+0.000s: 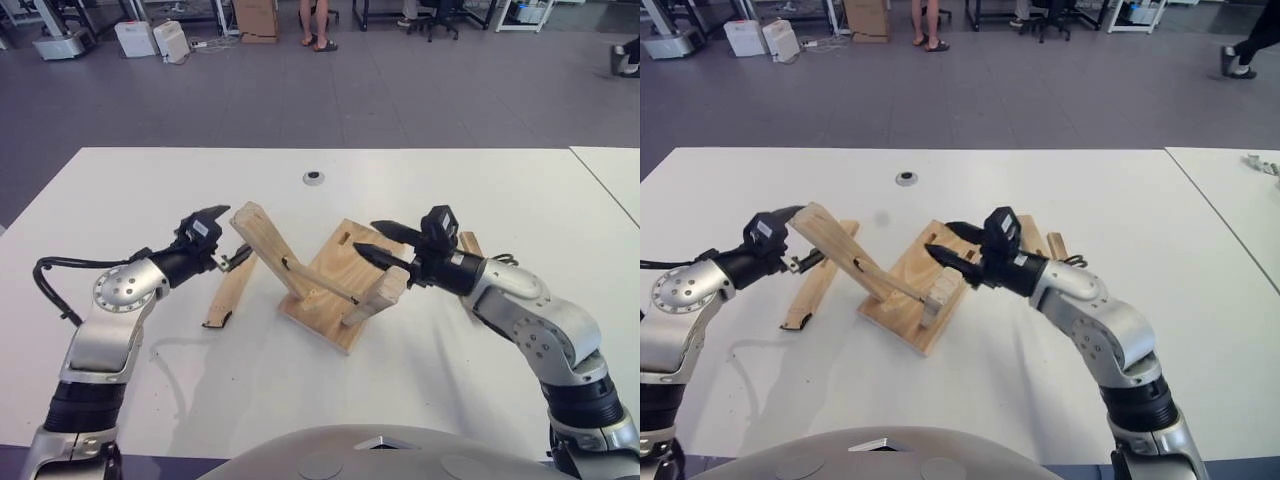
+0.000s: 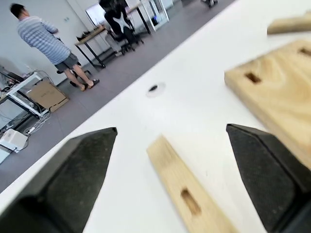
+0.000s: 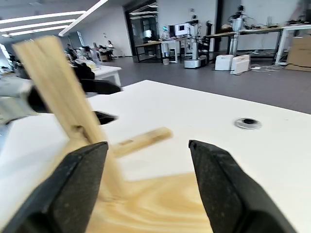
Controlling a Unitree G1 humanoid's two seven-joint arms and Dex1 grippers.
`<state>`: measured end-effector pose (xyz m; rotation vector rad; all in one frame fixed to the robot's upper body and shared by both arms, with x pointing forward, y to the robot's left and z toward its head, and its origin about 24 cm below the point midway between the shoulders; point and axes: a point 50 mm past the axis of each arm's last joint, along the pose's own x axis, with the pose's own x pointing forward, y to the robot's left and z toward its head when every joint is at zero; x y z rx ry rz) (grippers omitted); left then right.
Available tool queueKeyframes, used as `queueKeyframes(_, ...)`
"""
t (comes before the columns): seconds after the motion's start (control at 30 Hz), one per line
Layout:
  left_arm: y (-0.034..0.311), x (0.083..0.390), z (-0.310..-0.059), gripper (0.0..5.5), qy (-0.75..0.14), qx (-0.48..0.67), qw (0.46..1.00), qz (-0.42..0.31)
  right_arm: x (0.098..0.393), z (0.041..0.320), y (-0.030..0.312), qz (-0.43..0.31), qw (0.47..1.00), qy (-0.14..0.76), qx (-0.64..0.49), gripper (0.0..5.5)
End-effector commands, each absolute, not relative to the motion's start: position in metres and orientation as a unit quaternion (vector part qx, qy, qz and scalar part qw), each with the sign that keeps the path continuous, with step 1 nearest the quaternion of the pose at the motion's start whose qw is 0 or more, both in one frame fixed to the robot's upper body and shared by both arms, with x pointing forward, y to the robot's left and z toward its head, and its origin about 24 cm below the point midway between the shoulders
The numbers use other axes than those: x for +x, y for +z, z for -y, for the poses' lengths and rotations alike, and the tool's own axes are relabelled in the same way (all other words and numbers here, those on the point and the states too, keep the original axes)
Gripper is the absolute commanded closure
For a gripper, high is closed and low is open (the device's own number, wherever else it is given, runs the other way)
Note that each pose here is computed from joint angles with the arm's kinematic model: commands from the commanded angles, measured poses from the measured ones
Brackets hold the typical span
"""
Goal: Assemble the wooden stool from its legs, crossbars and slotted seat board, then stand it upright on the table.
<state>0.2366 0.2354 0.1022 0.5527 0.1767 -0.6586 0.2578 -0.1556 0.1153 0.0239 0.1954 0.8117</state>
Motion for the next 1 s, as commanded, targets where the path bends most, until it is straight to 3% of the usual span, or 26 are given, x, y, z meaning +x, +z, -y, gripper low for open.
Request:
queueKeyframes(0.03,0.092,0.225,-0.229,1.36,-0.393,0.313,0.853,-0.142,0.316,0.194,0.093,-0.146,0.940,0.283,-0.118,2.40)
queueKeyframes(0.17,0.073,0.201,-0.197,1.36,-0.517,0.317,0.769,-0.201,0.354,0.188,0.060,-0.188,0.904,0.306,-0.231,2.40)
queueKeyframes(0.3,0.060,0.202,-0.182,1.36,-0.541,0.348,0.736,-0.212,0.351,0.179,0.038,-0.211,0.835,0.399,-0.313,2.40)
queueKeyframes(0.47,0.054,0.220,-0.174,1.36,-0.505,0.370,0.758,-0.185,0.327,0.194,0.030,-0.222,0.761,0.527,-0.307,2.40)
queueKeyframes(0.63,0.044,0.267,-0.170,1.36,-0.415,0.360,0.824,-0.136,0.267,0.215,0.042,-0.222,0.683,0.645,-0.263,2.40)
queueKeyframes(0.7,0.050,0.285,-0.188,1.36,-0.375,0.371,0.840,-0.123,0.263,0.224,0.063,-0.206,0.706,0.615,-0.284,2.40)
queueKeyframes(0.83,0.085,0.292,-0.219,1.36,-0.334,0.362,0.866,-0.080,0.301,0.233,0.102,-0.142,0.804,0.497,-0.294,2.40)
queueKeyframes(0.9,0.098,0.282,-0.226,1.36,-0.338,0.344,0.874,-0.066,0.316,0.225,0.099,-0.136,0.821,0.470,-0.294,2.40)
queueKeyframes(1.0,0.095,0.246,-0.222,1.36,-0.424,0.335,0.833,-0.118,0.341,0.198,0.083,-0.130,0.838,0.439,-0.297,2.40)
